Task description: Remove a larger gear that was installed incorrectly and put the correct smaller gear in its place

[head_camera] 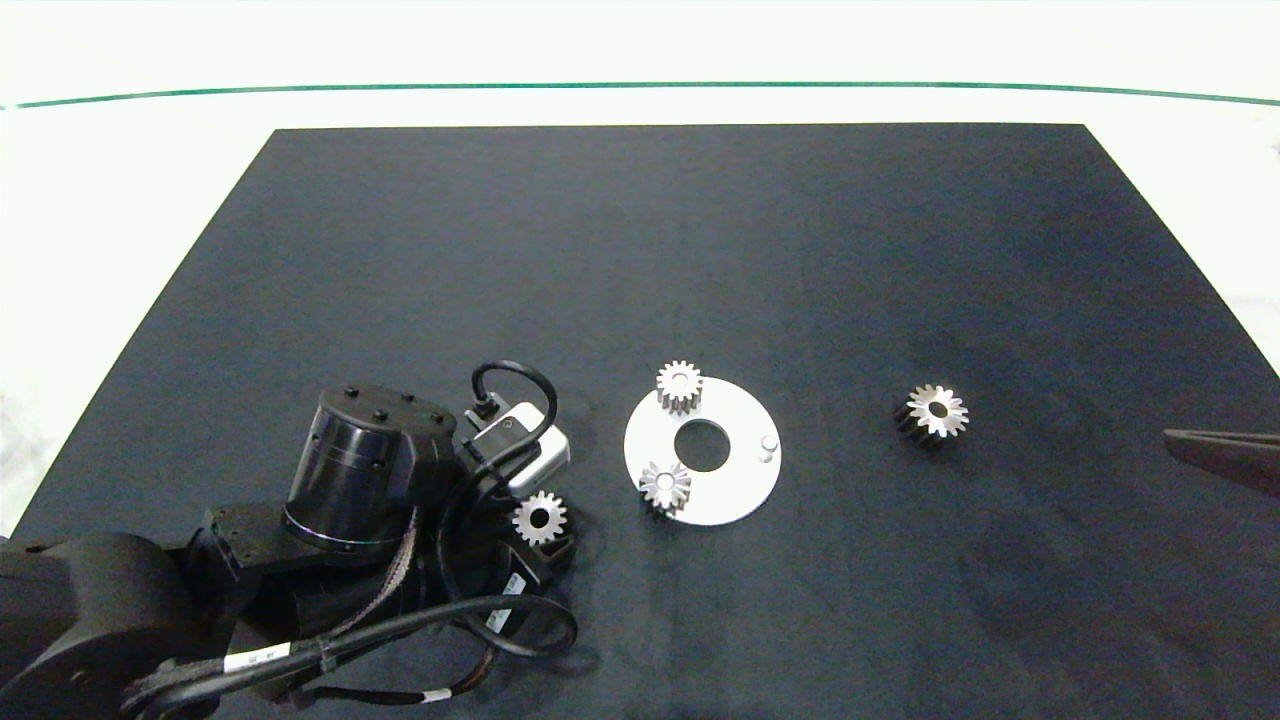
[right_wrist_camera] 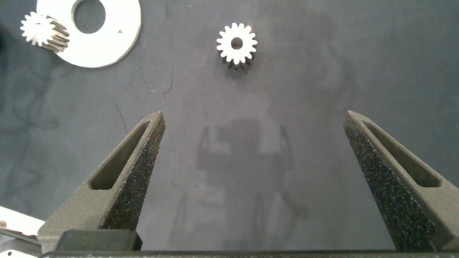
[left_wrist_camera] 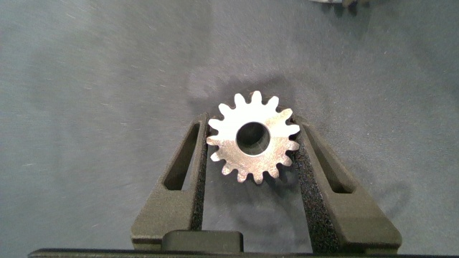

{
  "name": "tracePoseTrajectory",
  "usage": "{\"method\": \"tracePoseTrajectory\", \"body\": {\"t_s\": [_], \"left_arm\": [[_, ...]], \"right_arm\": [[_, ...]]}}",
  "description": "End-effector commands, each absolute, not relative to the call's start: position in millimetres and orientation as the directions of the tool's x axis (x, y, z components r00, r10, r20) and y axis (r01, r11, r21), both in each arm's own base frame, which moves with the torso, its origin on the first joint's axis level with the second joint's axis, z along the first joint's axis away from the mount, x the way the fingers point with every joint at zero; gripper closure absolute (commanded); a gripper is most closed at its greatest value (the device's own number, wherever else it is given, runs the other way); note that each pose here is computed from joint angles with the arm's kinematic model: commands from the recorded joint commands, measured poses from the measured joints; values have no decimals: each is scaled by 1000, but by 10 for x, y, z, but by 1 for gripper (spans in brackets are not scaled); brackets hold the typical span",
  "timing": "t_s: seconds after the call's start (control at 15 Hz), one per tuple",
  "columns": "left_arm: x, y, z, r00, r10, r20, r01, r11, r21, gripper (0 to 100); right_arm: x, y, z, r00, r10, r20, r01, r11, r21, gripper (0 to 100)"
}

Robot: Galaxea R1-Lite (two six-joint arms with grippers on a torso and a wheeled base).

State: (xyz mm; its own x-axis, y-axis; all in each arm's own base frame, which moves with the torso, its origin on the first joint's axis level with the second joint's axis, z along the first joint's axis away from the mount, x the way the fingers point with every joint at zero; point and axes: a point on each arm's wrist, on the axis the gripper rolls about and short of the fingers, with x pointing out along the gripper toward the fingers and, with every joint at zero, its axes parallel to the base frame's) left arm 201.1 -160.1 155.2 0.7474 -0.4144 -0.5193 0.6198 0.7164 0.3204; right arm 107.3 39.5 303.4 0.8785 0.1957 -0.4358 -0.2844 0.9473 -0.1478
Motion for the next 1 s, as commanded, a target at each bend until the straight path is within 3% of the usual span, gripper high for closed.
{"method": "tracePoseTrajectory", "body": {"t_s": [0.07, 0.33, 0.67, 1.0], "left_arm": [[1896, -1604, 1701, 760, -451, -468, 626, 703, 339, 78], [1868, -1628, 1855, 775, -474, -418, 627, 659, 415, 78], [1701, -1870, 2153, 708, -515, -484, 704, 571, 423, 78], [1883, -2365, 2282, 698, -557, -450, 716, 557, 421, 78]], "right_arm": [[1025, 376, 3049, 883, 198, -426, -284, 947, -148, 0], [943, 347, 3079, 892, 205, -402, -283, 948, -146, 0], [681, 266, 3115, 899, 238, -369, -307, 941, -143, 0], [406, 142, 3110, 909, 237, -343, -301, 943, -144, 0]]}}
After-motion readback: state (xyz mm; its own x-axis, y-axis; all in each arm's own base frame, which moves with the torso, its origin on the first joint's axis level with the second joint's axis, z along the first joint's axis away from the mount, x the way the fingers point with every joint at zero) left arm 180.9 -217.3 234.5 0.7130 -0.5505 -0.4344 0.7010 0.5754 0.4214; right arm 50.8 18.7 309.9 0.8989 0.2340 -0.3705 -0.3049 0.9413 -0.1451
